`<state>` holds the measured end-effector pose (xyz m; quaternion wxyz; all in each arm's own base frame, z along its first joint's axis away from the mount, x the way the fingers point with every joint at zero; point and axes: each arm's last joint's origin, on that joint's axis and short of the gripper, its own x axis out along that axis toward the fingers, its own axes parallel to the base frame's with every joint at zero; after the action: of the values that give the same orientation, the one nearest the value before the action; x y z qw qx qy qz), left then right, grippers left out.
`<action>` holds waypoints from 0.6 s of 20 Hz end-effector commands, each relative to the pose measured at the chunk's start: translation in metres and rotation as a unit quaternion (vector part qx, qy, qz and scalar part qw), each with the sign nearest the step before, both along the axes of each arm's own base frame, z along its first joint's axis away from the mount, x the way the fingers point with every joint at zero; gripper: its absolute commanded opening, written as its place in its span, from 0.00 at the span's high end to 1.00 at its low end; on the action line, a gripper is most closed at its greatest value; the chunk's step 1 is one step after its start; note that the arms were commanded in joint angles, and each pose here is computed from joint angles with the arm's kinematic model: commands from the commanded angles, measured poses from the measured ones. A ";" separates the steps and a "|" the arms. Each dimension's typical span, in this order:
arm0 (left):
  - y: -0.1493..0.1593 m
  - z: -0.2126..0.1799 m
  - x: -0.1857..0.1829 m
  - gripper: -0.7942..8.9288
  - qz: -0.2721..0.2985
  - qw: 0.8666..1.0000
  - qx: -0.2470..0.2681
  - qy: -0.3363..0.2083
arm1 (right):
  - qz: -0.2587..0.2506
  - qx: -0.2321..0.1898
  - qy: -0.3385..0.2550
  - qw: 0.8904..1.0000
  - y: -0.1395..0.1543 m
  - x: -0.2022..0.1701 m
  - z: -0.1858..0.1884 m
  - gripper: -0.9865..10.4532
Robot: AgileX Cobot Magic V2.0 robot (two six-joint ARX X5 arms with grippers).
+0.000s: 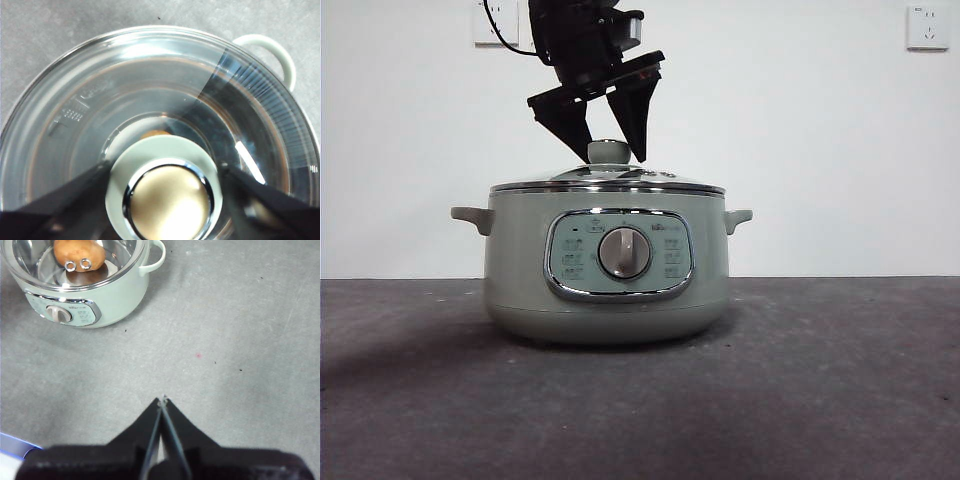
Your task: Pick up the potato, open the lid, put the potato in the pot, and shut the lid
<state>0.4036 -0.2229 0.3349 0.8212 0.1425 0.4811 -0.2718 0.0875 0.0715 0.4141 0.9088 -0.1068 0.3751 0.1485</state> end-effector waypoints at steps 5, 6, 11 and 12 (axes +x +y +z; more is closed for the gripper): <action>0.007 0.015 -0.005 0.52 0.009 1.000 -0.011 -0.016 | 0.000 -0.016 0.008 1.000 -0.001 -0.001 -0.004 0.92; 0.012 0.028 -0.011 0.52 0.011 0.999 -0.019 -0.028 | 0.002 -0.018 0.008 1.000 -0.001 -0.001 -0.004 0.92; 0.044 0.109 -0.071 0.65 0.035 0.993 -0.082 -0.081 | -0.009 -0.030 -0.002 1.000 -0.002 0.000 -0.004 0.92; 0.051 0.130 -0.093 0.89 0.028 0.989 -0.101 -0.106 | -0.011 -0.032 -0.003 0.999 -0.002 0.000 -0.004 0.91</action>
<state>0.3146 -0.1717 0.4628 0.8846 0.0862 0.3650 -0.2772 0.0882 0.0705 0.4144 0.9133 -0.1198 0.3668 0.1305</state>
